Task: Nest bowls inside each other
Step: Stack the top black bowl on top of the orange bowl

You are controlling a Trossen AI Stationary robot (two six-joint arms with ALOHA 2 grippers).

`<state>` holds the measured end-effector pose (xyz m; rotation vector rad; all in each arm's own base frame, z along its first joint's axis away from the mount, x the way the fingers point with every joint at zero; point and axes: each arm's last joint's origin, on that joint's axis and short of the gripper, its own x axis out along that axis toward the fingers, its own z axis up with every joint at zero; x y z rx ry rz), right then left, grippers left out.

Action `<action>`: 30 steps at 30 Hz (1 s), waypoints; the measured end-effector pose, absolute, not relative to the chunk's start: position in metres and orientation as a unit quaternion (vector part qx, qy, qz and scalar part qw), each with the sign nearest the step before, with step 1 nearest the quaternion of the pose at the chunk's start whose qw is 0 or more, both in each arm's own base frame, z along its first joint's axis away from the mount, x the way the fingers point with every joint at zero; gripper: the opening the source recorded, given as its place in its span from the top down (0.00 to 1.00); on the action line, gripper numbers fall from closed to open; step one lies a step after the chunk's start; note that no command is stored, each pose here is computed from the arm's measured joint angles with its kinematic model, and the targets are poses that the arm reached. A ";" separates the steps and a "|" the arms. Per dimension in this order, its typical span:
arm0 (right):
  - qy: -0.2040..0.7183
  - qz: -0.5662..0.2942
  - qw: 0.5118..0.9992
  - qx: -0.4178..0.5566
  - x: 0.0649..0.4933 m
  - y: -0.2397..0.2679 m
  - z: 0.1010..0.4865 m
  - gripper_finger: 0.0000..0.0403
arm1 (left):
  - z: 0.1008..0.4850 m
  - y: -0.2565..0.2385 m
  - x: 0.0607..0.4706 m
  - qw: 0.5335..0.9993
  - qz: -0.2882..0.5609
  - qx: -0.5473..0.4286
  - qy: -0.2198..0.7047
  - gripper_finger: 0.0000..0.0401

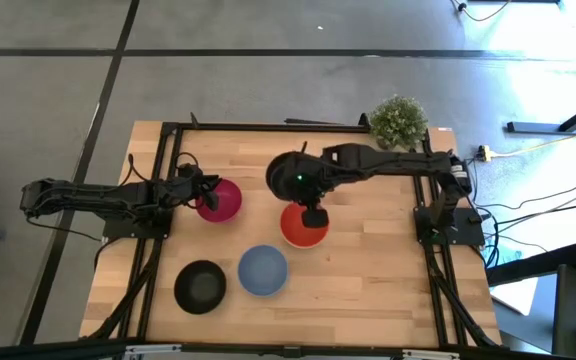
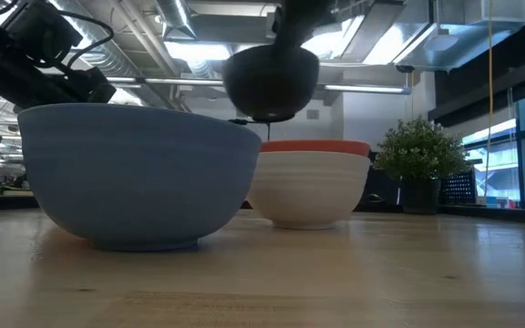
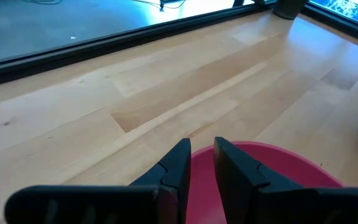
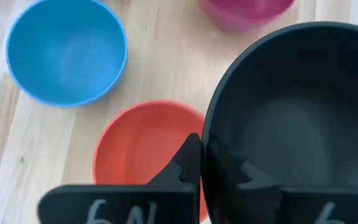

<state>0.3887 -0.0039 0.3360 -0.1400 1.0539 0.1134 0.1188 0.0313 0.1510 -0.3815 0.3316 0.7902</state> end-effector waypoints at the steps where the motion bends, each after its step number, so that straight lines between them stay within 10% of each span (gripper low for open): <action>1: 0.506 0.052 0.858 -0.066 0.388 -0.001 0.336 0.97 | 0.151 0.031 0.119 0.892 0.381 -0.186 0.159 0.84; 30: 0.368 0.075 0.927 0.015 0.305 0.026 0.321 0.97 | 0.150 0.030 0.120 0.898 0.352 -0.205 0.166 0.84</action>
